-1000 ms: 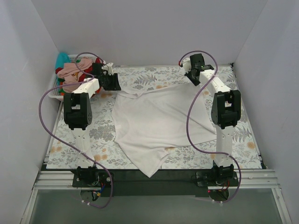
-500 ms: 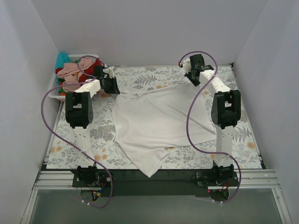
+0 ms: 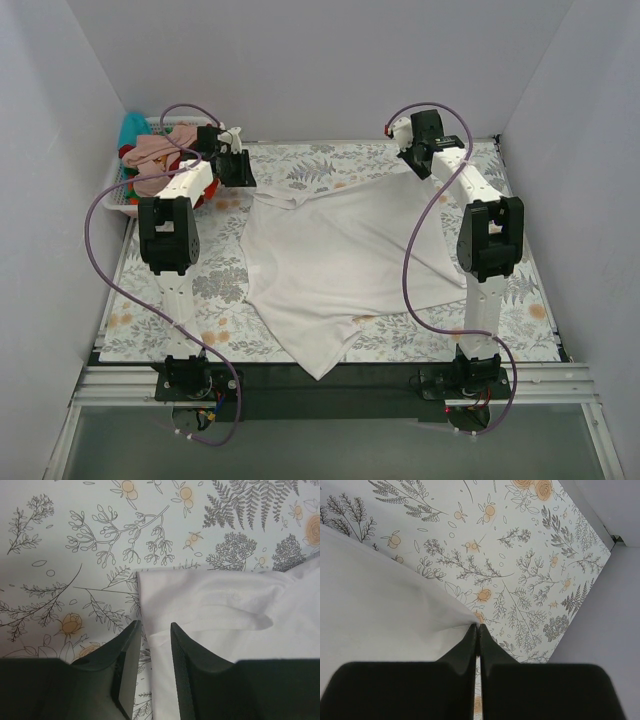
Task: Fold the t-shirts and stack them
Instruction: Flatten the tshirt out
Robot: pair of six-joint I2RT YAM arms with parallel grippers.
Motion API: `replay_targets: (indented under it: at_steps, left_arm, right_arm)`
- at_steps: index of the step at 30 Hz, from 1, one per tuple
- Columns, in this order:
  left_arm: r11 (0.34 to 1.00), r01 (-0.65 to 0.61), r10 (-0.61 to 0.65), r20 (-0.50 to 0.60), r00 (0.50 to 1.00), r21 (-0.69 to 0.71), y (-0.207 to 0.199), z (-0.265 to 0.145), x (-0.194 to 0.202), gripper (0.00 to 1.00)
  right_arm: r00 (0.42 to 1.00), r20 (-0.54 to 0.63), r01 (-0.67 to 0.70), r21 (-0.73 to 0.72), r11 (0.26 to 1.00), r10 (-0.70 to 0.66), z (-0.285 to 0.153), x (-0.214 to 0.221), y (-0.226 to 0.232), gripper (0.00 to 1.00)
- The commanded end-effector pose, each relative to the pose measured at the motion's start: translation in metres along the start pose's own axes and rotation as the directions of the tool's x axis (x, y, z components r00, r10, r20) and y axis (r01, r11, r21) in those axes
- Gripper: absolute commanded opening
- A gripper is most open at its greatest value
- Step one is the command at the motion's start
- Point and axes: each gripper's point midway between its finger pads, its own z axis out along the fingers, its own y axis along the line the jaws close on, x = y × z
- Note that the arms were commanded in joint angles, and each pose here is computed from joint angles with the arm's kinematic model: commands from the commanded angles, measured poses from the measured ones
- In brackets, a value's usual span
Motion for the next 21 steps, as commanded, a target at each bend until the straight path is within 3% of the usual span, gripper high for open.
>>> replay_targets:
  at_steps: [1, 21]
  left_arm:
    - [1.000, 0.013, -0.013, -0.020, 1.000, 0.004, -0.001, -0.005, 0.002, 0.29]
    - [0.998, 0.043, -0.040, -0.078, 0.996, 0.037, -0.002, 0.008, 0.019, 0.29]
  right_arm:
    - [0.999, 0.047, -0.009, 0.031, 0.999, 0.007, -0.014, -0.010, -0.012, 0.01]
    - [0.999, 0.036, -0.006, 0.025, 1.000, 0.005, -0.007, -0.007, -0.010, 0.01]
